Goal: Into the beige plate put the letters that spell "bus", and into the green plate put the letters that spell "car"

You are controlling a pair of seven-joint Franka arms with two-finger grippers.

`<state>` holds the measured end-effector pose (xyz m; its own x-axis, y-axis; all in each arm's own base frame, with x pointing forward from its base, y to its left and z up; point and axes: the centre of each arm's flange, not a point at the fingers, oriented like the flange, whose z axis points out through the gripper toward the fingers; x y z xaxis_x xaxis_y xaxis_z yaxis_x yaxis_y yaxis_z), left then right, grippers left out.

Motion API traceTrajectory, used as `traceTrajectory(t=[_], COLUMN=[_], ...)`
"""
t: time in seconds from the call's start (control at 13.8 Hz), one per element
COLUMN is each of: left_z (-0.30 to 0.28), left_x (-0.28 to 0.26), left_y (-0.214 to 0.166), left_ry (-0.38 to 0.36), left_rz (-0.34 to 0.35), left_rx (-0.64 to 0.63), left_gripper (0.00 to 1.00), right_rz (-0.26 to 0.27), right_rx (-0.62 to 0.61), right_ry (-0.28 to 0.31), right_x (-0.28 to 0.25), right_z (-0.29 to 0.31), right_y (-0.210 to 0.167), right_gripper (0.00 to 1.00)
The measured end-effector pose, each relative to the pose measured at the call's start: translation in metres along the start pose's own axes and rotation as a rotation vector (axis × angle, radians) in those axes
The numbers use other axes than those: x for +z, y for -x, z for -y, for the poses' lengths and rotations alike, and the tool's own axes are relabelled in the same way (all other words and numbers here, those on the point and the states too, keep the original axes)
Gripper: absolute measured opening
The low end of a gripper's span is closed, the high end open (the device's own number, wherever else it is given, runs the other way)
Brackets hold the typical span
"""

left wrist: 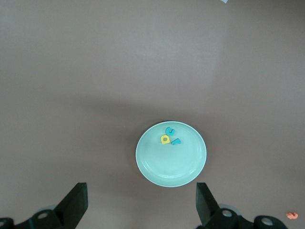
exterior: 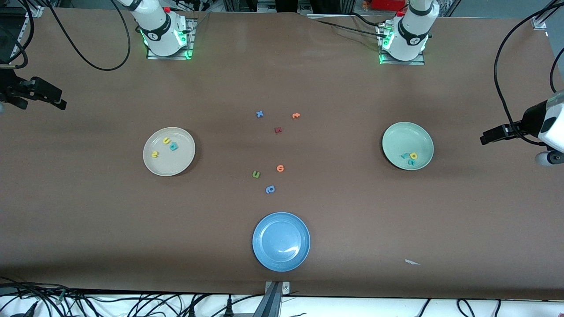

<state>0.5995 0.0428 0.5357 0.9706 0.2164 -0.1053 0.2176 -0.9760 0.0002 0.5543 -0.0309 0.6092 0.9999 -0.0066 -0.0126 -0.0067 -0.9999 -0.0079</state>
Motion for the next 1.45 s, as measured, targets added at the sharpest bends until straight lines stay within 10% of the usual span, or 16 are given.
traceTrajectory(t=[1.45], left_z=[0.005], left_x=[0.005], left_y=[0.043], left_ry=[0.011], left_rz=[-0.075], left_rx=[0.013], left_gripper=[1.0], right_rz=[0.003], right_rx=[0.013], right_ry=[0.0], right_x=[0.001], right_z=[-0.008], right_y=[0.0], right_gripper=[1.0])
